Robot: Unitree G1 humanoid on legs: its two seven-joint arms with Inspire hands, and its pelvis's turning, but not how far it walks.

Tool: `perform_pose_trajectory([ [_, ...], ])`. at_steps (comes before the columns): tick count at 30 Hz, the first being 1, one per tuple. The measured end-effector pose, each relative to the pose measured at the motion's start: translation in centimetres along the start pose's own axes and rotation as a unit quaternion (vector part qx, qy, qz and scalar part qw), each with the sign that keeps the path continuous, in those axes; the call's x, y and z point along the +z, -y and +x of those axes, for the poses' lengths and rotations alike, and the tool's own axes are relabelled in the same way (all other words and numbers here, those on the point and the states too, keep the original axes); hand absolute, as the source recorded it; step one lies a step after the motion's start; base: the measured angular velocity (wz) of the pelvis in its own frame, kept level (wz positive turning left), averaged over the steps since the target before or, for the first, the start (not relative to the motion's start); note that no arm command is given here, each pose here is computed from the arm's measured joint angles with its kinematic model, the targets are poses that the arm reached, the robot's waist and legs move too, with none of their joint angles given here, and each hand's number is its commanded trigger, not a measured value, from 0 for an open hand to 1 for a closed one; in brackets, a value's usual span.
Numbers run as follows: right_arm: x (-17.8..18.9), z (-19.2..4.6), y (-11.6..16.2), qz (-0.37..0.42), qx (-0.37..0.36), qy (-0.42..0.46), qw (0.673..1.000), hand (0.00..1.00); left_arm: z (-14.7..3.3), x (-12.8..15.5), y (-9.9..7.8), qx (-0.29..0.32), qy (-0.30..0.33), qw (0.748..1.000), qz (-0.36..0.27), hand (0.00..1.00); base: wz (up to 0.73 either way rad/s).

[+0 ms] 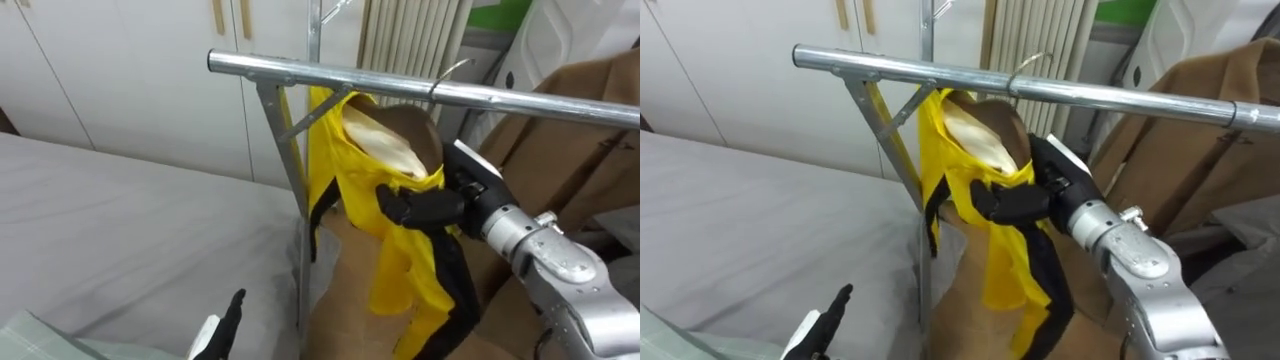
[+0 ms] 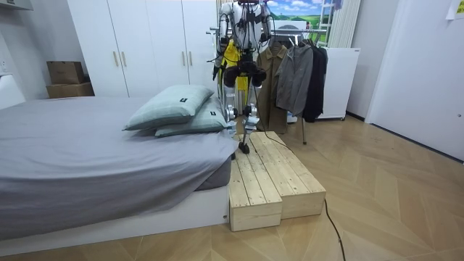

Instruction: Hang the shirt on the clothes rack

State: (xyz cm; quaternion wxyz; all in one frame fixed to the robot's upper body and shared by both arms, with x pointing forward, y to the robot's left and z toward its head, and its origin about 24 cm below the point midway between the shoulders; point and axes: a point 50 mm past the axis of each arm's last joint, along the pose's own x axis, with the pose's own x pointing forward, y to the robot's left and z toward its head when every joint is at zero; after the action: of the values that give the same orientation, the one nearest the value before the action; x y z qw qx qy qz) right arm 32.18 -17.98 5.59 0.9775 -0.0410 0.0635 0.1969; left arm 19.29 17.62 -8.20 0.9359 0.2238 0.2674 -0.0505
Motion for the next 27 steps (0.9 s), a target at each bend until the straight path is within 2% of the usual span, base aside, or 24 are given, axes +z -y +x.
perform_pose_trajectory([
  [9,-2.4,-0.3,0.6,0.034,-0.01,-0.041,0.999,1.0,0.2,0.4,0.3,-0.015,0.007,1.0,0.007,0.0,0.05],
  [17,-3.4,-0.2,-0.2,0.071,0.003,-0.042,0.997,1.0,0.3,1.5,-0.2,-0.009,0.027,1.0,0.006,0.0,0.05],
  [27,-5.3,-1.5,-0.6,0.101,0.016,-0.039,0.994,1.0,0.3,1.5,-0.1,-0.015,0.027,1.0,0.006,0.0,0.08],
])
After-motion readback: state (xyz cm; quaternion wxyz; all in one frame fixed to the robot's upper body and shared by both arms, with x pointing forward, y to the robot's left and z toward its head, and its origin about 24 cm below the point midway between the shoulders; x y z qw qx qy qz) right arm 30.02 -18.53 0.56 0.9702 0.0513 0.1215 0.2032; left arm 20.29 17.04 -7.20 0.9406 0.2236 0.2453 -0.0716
